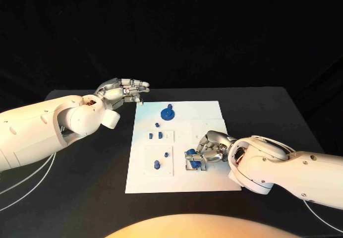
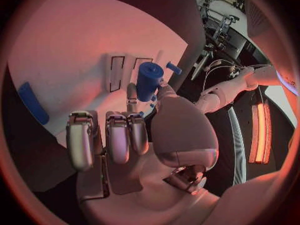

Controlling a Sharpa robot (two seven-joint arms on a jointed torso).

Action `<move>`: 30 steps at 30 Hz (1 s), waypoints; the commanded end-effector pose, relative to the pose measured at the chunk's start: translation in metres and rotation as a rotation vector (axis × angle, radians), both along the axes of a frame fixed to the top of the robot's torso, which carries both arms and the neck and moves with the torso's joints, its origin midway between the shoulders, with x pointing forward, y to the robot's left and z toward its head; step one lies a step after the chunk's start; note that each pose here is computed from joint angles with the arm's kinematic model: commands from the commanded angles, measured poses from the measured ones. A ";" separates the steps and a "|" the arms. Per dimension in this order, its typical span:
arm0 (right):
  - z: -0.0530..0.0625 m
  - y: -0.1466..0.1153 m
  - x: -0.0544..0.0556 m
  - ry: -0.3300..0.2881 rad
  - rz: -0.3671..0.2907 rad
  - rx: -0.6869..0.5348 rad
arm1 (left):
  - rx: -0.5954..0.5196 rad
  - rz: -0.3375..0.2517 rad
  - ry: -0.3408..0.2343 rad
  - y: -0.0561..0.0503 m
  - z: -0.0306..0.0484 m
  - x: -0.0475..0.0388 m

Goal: Assemble the parts on the task board

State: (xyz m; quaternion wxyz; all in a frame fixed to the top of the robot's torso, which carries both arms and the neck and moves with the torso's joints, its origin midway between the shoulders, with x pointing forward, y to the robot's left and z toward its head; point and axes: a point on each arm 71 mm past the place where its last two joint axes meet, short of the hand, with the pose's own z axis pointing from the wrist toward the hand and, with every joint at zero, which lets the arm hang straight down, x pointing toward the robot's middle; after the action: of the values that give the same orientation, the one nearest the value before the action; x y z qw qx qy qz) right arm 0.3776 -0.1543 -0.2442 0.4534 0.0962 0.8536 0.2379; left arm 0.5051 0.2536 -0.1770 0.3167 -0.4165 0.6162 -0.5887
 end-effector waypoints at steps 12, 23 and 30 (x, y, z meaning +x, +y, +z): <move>-0.003 0.001 -0.001 0.009 0.049 -0.050 | -0.007 -0.019 -0.002 -0.002 0.0008 -0.0007; -0.001 0.000 0.003 -0.022 0.021 -0.036 | -0.007 -0.017 -0.002 -0.001 0.0008 -0.0008; 0.000 -0.001 0.006 -0.056 -0.017 -0.008 | -0.006 -0.016 -0.002 -0.001 0.0008 -0.0008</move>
State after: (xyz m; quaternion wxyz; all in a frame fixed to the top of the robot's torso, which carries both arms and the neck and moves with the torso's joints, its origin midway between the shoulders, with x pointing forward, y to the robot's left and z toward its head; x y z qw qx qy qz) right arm 0.3823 -0.1556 -0.2460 0.4636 0.0877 0.8517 0.2280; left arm 0.5049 0.2546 -0.1772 0.3161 -0.4171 0.6171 -0.5877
